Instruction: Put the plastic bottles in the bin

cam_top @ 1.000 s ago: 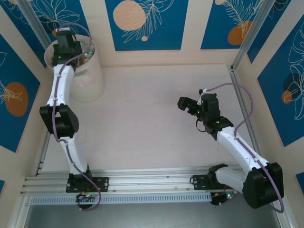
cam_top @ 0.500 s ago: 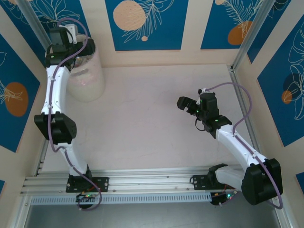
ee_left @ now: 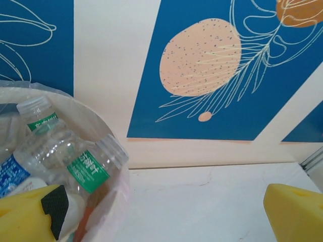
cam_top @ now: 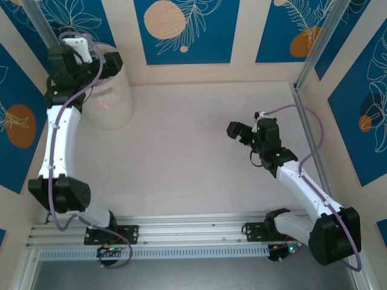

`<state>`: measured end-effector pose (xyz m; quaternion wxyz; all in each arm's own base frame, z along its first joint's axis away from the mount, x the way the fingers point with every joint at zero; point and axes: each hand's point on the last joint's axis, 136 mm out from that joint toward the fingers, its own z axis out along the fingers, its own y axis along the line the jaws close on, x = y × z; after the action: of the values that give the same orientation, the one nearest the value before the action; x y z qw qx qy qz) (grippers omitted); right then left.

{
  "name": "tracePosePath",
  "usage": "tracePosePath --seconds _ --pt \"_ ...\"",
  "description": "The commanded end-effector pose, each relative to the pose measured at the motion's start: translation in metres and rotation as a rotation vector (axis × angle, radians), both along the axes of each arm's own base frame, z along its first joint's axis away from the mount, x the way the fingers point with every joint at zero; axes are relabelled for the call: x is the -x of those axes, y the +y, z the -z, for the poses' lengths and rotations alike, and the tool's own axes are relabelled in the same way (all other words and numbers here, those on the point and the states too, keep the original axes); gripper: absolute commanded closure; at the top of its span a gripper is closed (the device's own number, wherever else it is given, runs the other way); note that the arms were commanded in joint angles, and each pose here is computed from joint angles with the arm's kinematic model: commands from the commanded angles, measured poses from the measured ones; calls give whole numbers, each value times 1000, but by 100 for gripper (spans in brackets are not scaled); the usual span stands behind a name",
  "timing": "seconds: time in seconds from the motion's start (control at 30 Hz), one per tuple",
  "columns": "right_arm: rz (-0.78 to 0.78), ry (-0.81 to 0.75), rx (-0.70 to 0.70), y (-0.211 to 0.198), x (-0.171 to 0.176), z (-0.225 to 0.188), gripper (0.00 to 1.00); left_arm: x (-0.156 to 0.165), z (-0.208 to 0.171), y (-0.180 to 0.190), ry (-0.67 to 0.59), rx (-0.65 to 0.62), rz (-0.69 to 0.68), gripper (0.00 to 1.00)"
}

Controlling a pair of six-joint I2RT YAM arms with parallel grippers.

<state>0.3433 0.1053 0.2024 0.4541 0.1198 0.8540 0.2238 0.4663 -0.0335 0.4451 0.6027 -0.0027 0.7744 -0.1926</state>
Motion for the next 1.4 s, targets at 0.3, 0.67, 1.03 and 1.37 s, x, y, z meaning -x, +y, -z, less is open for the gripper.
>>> tracePosePath --seconds 0.3,0.67,1.03,1.37 --pt "192 -113 230 -70 -1 -5 1 110 19 0 -261 125 -128 0" --pt "277 -214 293 -120 -7 27 0 157 237 107 -10 -117 -738 0" --pt "140 -207 338 -106 -17 48 1 96 320 53 55 -293 -349 0" --pt "88 -195 338 -99 -20 69 1 77 354 20 74 -394 -209 0"
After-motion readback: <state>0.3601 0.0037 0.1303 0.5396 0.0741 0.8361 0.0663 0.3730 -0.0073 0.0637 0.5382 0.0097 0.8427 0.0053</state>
